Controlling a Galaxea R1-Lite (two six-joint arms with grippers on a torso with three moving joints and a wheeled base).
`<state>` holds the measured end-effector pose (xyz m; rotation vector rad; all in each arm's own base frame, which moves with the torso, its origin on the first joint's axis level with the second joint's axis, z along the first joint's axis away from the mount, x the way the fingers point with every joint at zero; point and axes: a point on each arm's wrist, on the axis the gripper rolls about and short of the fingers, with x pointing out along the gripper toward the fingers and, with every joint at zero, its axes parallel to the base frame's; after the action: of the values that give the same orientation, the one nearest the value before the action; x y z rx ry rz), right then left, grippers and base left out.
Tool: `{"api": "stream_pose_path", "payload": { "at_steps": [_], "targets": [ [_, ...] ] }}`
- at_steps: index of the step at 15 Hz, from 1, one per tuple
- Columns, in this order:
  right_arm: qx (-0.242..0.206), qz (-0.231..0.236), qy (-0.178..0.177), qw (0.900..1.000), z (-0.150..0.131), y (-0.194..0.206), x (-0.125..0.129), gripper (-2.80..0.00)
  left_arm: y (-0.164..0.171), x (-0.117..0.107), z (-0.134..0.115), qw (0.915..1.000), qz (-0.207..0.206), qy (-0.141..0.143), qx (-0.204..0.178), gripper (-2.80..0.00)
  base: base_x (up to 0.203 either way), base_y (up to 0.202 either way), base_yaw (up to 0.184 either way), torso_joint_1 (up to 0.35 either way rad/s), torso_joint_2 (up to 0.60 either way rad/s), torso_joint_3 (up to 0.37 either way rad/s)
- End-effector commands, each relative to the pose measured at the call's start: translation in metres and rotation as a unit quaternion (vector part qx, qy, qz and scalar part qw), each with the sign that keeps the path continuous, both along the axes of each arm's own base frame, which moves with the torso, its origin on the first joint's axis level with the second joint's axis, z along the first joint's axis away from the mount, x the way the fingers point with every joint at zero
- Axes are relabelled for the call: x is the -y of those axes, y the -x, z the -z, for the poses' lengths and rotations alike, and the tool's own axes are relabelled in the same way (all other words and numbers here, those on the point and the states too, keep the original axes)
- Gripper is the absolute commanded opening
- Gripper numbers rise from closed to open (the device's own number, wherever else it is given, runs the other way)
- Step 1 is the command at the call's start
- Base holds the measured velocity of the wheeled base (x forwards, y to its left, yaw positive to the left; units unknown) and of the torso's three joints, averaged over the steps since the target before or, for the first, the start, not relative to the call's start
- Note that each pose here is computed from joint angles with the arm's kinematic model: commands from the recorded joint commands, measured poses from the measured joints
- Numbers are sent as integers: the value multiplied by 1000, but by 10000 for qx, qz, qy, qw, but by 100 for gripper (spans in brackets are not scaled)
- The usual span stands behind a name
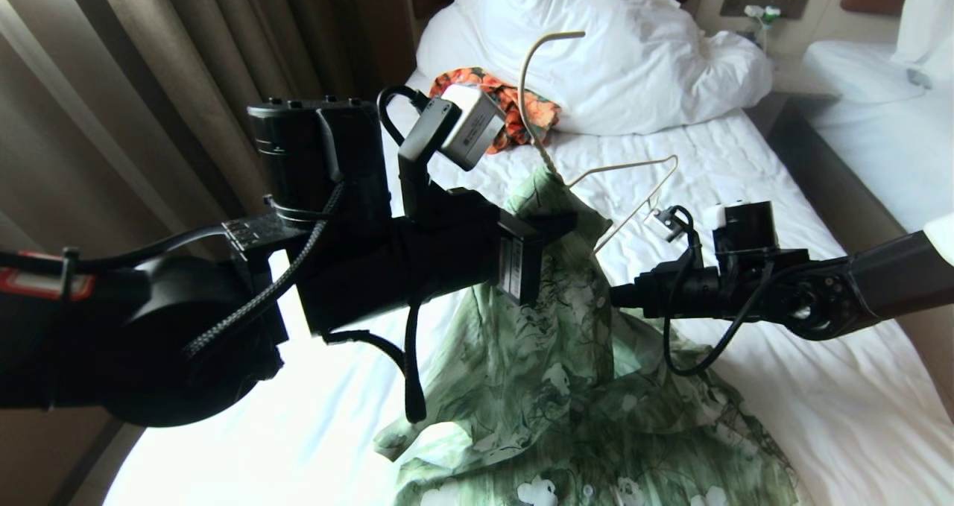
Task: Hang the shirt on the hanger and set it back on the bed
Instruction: Hook the other side of the shirt onto the hanger
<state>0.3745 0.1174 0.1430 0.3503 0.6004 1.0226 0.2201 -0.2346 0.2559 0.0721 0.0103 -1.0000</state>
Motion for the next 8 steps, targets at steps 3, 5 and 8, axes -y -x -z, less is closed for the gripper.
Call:
{"api": "stream_pose_path", "payload": {
  "at_steps": [3,5,8],
  "targets": [
    [-36,8,-66,10000,-1,-2,-1,-280,4,-4,-9,9999,-4,96,103,-280,0,0,0,0,0,0],
    [-190,58,-192,9996,-4,-2,-1,-280,4,-5,-12,9998,-47,126,134,-280,0,0,0,0,0,0],
    [-470,280,-424,9976,-15,0,8,-280,6,-10,-5,9998,-183,56,44,-280,0,0,0,0,0,0]
  ]
}}
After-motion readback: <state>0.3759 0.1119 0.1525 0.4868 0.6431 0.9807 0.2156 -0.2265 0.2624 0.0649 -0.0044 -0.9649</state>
